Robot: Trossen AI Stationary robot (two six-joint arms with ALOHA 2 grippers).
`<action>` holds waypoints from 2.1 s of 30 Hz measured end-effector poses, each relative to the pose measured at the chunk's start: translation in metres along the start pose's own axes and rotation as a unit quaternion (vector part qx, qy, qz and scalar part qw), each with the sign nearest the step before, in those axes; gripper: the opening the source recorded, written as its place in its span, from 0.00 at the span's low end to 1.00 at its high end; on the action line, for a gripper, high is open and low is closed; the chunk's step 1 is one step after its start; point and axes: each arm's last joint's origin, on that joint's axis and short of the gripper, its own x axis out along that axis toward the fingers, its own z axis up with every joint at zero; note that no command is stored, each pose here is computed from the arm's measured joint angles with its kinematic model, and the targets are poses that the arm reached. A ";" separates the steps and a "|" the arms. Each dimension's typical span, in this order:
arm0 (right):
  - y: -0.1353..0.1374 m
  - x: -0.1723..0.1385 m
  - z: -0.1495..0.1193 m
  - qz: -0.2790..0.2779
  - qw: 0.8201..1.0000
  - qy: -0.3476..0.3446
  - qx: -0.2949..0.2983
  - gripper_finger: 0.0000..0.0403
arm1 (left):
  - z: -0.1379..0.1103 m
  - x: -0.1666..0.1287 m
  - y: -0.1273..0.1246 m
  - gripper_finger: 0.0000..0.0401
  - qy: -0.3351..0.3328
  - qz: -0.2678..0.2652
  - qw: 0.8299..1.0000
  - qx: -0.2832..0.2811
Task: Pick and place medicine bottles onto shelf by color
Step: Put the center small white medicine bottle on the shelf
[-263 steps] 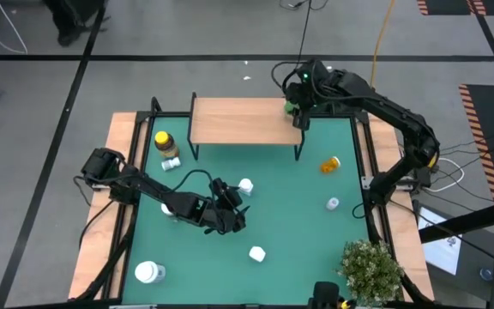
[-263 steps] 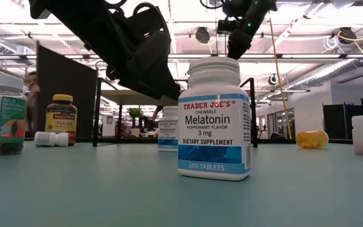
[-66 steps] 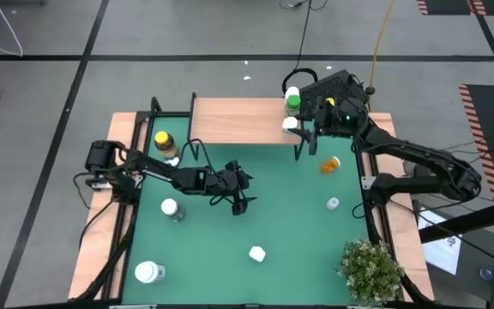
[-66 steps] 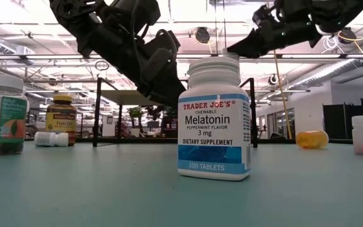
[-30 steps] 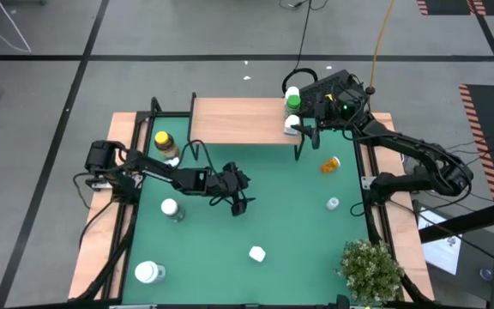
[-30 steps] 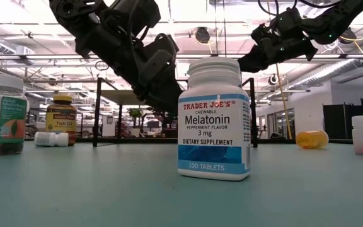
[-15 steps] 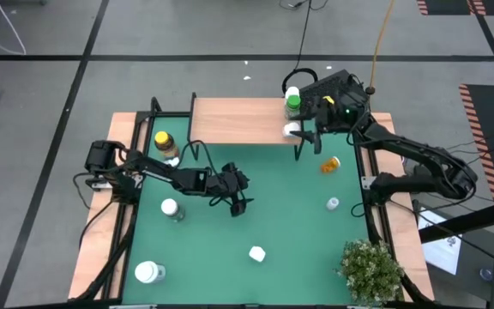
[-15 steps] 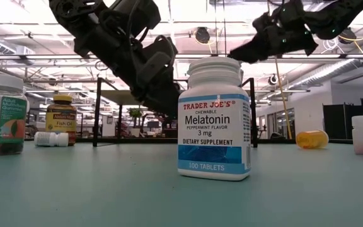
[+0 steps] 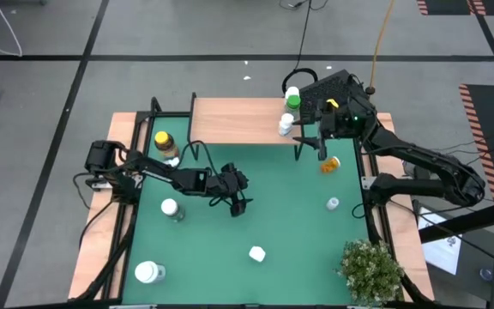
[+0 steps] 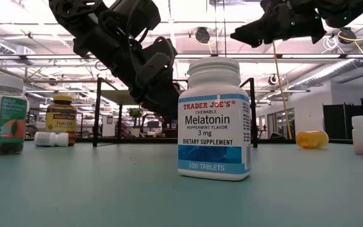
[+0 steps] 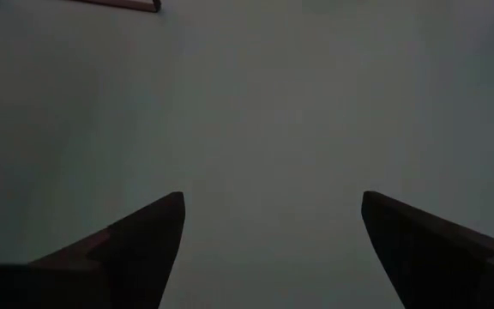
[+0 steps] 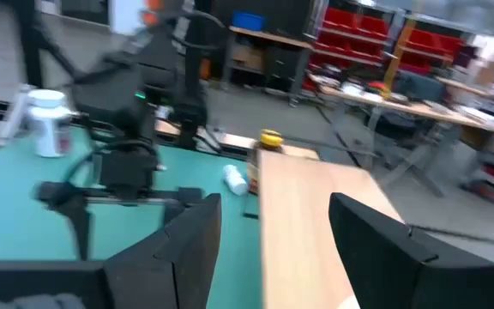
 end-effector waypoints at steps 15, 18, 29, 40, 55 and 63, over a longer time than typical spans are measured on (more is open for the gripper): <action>0.042 0.036 -0.004 -0.130 0.984 0.104 -0.066 0.52 | 0.006 0.002 0.010 0.89 -0.022 0.010 1.000 0.008; 0.051 0.036 0.001 -0.177 0.971 0.118 -0.107 0.51 | 0.007 0.002 0.011 0.89 -0.025 0.011 1.000 0.012; 0.055 0.033 -0.009 -0.183 0.962 0.183 -0.088 0.52 | 0.025 -0.001 0.008 0.89 -0.120 0.004 0.991 0.053; 0.054 0.033 0.009 -0.055 0.971 0.209 -0.097 0.52 | 0.032 -0.002 0.008 0.89 -0.155 -0.003 0.986 0.056; -0.011 0.054 0.074 -0.002 0.948 0.288 -0.136 0.52 | 0.032 -0.002 0.009 0.89 -0.153 -0.002 0.985 0.077; -0.045 0.077 0.057 0.015 0.933 0.342 -0.113 0.52 | 0.032 -0.002 0.009 0.89 -0.152 -0.001 0.985 0.080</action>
